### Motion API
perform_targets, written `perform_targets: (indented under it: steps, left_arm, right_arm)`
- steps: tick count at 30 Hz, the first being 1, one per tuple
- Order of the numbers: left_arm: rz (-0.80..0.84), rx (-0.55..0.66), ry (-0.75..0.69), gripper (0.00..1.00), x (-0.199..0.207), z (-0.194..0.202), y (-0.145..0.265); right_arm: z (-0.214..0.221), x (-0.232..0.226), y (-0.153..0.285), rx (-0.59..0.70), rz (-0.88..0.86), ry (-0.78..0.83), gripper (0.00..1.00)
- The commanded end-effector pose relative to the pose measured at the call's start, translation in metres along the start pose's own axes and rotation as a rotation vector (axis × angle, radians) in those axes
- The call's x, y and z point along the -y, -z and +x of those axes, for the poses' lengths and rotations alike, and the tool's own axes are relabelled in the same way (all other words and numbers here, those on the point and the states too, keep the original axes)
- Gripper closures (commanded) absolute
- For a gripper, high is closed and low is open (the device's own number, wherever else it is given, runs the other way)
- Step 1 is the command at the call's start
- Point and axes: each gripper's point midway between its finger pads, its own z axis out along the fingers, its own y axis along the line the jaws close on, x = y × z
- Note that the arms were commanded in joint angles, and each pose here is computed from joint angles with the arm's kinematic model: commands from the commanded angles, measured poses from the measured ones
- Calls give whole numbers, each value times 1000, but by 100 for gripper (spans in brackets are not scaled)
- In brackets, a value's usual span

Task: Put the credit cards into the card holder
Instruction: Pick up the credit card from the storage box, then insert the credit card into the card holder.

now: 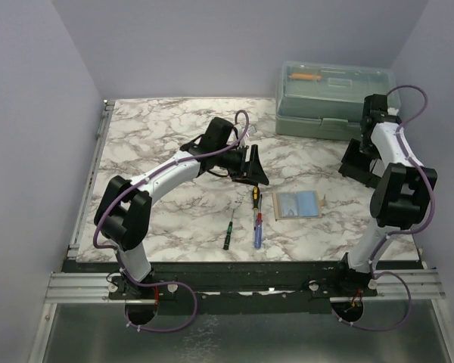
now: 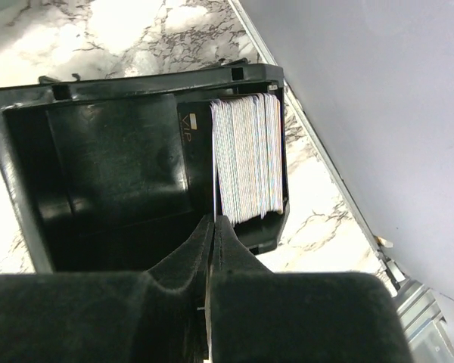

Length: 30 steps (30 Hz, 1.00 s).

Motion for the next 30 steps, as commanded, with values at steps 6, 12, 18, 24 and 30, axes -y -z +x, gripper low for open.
perform_targets:
  steps: [6, 12, 18, 24, 30]
  left_arm:
    - [11, -24, 11, 37, -9, 7, -6]
    - [-11, -39, 21, 37, -20, 11, -15]
    - [-53, -95, 64, 38, -36, 27, -47]
    - [-55, -106, 93, 46, -27, 30, -94]
    - [-57, -133, 139, 64, -37, 28, -134]
  right_arm:
    - [-16, -1, 74, 122, -263, -115, 100]
    - [8, -41, 132, 130, -660, -119, 100]
    - [65, -86, 183, 82, -1105, -62, 100]
    - [124, -116, 184, -62, -1346, -84, 100]
    - [151, -121, 154, -161, -1273, -77, 100]
